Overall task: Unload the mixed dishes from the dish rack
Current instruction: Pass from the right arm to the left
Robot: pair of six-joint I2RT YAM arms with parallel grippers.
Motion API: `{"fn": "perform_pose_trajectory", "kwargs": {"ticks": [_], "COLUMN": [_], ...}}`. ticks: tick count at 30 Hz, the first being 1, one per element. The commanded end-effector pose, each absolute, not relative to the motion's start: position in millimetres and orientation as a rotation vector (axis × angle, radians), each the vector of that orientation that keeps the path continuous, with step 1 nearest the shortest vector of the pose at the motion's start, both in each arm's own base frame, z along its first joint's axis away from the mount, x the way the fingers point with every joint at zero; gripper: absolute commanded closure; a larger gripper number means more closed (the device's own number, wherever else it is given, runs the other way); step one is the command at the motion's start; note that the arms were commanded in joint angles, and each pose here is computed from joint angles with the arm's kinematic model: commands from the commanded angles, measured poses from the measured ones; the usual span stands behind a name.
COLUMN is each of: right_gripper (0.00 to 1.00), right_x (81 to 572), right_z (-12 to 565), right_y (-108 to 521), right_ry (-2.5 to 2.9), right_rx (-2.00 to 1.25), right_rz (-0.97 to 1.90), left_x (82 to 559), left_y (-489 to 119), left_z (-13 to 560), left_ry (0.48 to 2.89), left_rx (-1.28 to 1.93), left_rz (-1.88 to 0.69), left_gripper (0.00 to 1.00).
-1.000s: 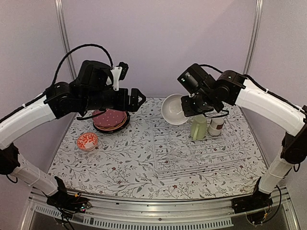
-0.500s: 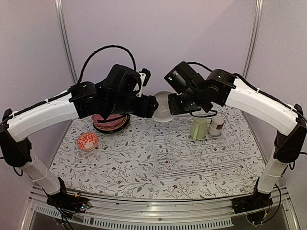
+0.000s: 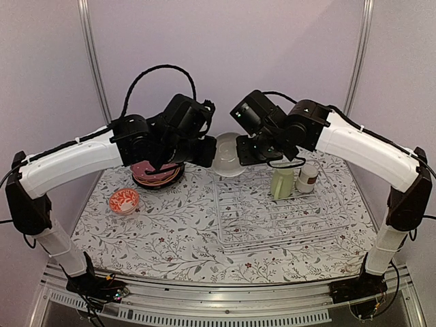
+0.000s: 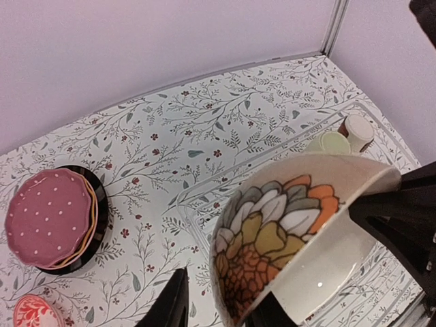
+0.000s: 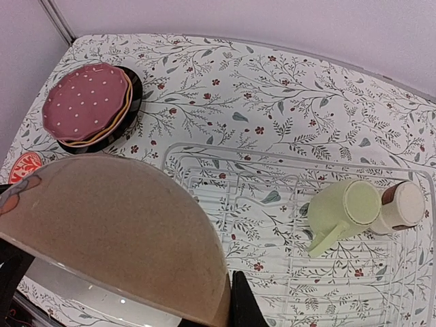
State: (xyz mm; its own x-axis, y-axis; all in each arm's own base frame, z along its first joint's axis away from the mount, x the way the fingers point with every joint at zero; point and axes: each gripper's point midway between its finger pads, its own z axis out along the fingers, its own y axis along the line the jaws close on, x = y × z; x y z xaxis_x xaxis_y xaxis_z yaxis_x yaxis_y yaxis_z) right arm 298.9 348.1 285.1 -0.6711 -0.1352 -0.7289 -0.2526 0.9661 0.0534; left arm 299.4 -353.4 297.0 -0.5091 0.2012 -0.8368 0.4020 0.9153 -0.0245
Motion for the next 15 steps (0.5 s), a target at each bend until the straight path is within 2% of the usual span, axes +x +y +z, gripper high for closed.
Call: {"fn": "perform_pose_trajectory", "kwargs": {"ticks": [1, 3, 6, 12, 15], "right_gripper": [0.99, 0.99, 0.99, 0.99, 0.97], "right_x": [302.1, 301.4, 301.3, 299.4, 298.9], "right_z": [307.2, 307.6, 309.3, 310.8, 311.3], "right_y": [361.5, 362.9, 363.9, 365.5, 367.3], "right_ry": [2.262, 2.261, 2.258, 2.26, 2.26], "right_rx": [-0.205, -0.204, -0.203, -0.204, -0.209], "right_rz": [0.298, 0.306, 0.316, 0.34, 0.355], "left_x": [300.6, 301.5, 302.4, 305.8, 306.3], "left_y": [-352.5, -352.3, -354.7, -355.1, -358.6], "left_z": [295.4, 295.0, 293.7, 291.9, 290.8], "left_ry": [2.123, 2.122, 2.124, 2.125, 2.128], "left_rx": [0.407, 0.402, 0.405, 0.387, 0.388], "left_rz": [-0.223, -0.219, -0.22, -0.223, -0.246], "left_gripper": [0.71, 0.65, 0.62, 0.72, 0.81]}}
